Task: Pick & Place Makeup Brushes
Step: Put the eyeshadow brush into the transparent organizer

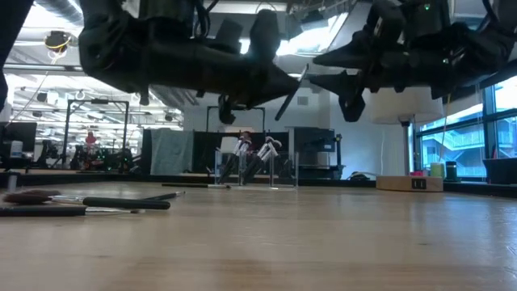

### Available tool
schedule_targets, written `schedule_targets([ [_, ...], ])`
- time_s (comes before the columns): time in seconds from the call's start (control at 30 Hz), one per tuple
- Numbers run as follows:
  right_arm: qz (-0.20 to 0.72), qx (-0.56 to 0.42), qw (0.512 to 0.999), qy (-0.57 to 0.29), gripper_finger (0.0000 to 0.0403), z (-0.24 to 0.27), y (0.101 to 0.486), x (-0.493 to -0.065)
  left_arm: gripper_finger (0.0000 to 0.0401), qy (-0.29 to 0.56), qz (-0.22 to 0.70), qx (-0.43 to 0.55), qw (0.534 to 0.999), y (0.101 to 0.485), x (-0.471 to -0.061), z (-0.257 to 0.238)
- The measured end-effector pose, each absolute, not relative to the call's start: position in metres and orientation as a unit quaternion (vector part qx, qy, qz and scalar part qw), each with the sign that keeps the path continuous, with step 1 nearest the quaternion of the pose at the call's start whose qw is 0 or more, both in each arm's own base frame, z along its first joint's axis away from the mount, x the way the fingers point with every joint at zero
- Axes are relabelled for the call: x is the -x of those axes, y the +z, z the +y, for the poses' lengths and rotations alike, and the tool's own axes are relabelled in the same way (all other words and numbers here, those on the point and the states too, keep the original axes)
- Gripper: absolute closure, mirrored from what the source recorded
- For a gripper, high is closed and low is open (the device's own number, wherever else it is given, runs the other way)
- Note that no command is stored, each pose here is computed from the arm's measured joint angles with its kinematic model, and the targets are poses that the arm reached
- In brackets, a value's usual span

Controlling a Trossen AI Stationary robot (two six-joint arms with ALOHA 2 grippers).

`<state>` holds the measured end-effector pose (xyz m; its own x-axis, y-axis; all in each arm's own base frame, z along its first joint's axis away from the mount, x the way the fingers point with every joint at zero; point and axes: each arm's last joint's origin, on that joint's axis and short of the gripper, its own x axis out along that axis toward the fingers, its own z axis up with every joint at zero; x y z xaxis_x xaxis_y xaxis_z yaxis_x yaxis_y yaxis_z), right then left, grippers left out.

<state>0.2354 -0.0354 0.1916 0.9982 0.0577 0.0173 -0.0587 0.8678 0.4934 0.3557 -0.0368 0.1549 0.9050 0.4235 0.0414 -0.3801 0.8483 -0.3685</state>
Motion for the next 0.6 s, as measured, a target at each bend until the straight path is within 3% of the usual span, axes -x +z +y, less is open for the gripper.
schedule_targets([
  [0.3, -0.012, -0.241, 0.97, 0.044, 0.0244, -0.0347, 0.1963, -0.2408, 0.0368, 0.207, -0.065, 0.167, 0.962, 0.1592, -0.3592, -0.0374],
  [0.6, -0.014, -0.212, 0.977, 0.006, 0.0244, -0.0262, 0.1965, -0.2442, 0.0368, 0.187, -0.062, 0.167, 0.966, 0.1592, -0.3597, -0.0379],
])
